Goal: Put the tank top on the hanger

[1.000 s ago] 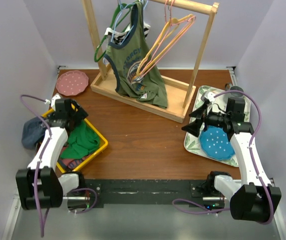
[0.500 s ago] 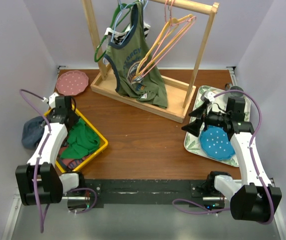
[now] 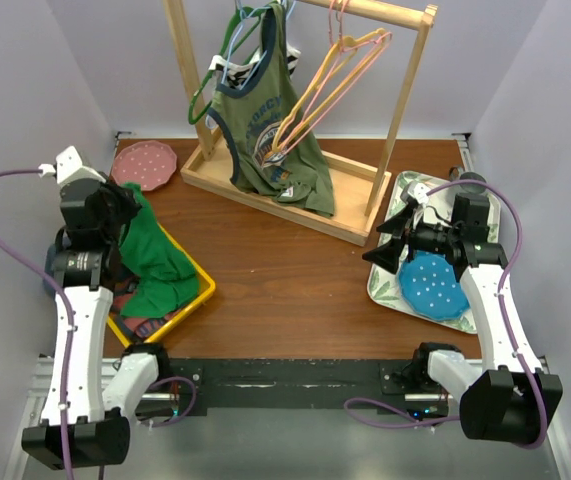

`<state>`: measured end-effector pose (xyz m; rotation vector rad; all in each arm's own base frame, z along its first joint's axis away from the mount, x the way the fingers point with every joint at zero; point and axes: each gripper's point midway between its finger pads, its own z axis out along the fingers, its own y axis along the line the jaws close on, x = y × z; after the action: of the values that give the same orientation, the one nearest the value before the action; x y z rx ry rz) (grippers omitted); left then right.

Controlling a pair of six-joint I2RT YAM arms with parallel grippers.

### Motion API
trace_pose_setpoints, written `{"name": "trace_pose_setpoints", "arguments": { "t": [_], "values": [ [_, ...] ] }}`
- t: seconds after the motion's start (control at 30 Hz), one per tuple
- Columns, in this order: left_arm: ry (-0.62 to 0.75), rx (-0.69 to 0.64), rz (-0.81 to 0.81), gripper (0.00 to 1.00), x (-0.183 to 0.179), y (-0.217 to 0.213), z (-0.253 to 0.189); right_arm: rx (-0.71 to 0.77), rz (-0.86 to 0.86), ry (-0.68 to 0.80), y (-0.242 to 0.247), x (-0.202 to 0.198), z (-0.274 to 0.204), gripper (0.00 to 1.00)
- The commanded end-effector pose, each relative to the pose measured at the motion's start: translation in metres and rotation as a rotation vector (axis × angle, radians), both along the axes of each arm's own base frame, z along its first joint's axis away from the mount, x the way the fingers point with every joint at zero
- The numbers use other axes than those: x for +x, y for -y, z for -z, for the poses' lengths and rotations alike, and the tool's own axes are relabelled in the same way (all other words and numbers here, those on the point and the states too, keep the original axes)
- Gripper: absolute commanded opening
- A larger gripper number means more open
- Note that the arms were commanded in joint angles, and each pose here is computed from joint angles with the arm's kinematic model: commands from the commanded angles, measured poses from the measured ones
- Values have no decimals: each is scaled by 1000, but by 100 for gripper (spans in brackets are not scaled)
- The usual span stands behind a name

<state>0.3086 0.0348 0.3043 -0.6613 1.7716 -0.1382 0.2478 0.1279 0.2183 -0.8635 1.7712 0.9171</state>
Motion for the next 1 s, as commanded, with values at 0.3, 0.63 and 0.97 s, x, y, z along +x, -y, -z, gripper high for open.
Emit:
{"name": "trace_pose_setpoints", "arguments": {
  "t": [0.3,0.63,0.97],
  "values": [
    [562,46,466,0,-19,80,-221,1,-29,68,-3,0,-19,99],
    [771,-4,756,0,-44,144,-296,-2,-24,62,-2,3,-16,99],
    [896,-95,935,0,-73,182,-343,-12,-13,50,0,7,-11,99]
  ]
}}
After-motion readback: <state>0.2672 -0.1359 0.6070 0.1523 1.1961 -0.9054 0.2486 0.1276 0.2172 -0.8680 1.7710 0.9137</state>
